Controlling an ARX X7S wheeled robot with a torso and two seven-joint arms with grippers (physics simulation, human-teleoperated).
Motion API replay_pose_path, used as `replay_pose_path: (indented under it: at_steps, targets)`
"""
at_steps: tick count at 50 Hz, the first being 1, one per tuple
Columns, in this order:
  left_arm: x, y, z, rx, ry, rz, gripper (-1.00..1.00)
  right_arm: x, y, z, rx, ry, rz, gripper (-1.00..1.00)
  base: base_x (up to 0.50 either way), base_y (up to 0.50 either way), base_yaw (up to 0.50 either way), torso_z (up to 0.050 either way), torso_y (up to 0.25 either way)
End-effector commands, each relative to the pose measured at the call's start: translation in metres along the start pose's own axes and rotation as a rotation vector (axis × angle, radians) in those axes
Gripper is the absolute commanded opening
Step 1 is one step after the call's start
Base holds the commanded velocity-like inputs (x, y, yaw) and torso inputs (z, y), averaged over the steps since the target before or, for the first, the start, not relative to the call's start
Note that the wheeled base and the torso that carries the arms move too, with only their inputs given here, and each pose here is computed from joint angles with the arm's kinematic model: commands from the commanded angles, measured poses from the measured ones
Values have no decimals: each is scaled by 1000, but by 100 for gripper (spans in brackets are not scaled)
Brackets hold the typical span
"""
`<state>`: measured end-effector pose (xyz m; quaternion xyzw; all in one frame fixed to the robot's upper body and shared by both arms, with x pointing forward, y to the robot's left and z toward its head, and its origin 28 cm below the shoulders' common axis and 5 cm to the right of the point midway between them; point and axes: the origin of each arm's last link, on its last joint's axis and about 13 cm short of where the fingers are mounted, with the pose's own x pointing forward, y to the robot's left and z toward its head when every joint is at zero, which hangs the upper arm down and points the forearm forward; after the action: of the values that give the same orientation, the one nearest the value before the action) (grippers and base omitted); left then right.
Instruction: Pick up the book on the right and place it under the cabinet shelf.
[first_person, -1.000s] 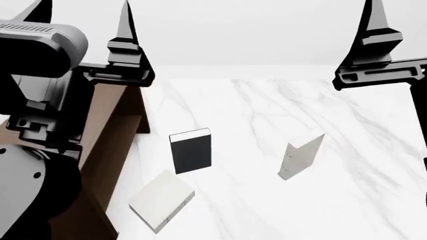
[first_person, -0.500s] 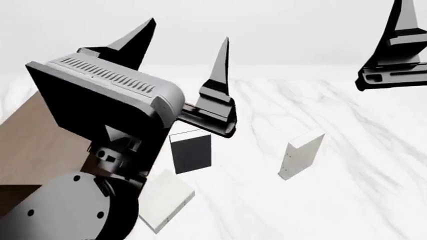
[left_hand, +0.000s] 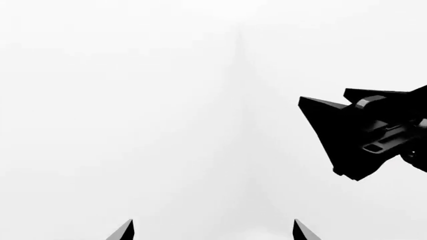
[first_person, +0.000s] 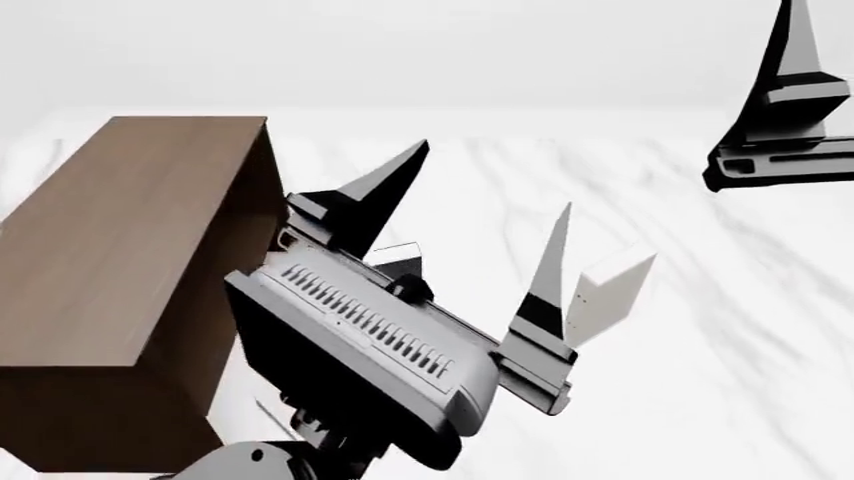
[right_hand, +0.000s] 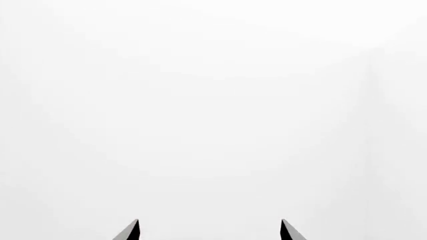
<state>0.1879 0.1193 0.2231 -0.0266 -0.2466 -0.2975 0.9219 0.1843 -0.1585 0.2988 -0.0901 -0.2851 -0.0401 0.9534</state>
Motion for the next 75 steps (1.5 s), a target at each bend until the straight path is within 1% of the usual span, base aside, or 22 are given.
replay_pose_path:
  at_steps: [1, 15, 22, 33, 50, 59, 68, 75]
  targets:
    - [-7, -9, -10, -20, 4, -11, 100, 1, 1, 0, 3, 11, 4, 100, 0, 0, 0, -1, -154]
    - [-11, -7, -17, -27, 15, 4, 100, 4, 4, -1, 0, 16, 13, 100, 0, 0, 0, -2, -172]
    - [-13, -6, -24, -15, 22, 4, 100, 3, 4, -2, 3, 19, 16, 100, 0, 0, 0, -3, -180]
    - [-16, -7, -30, -18, 32, 12, 100, 3, 5, -3, 9, 22, 19, 100, 0, 0, 0, -4, -190]
    - [-18, -12, -38, -33, 47, -2, 100, 4, 5, -6, 17, 32, 29, 100, 0, 0, 0, -4, -192]
    - [-17, -15, -38, -43, 42, -9, 100, 5, 6, -6, 23, 37, 34, 100, 0, 0, 0, -4, -191]
    - [-19, -20, -40, -61, 22, -19, 100, 5, 8, -6, 26, 41, 39, 100, 0, 0, 0, -4, -185]
    - [-21, -25, -39, -99, -13, -49, 100, 4, 8, -7, 28, 45, 39, 100, 0, 0, 0, -1, -33]
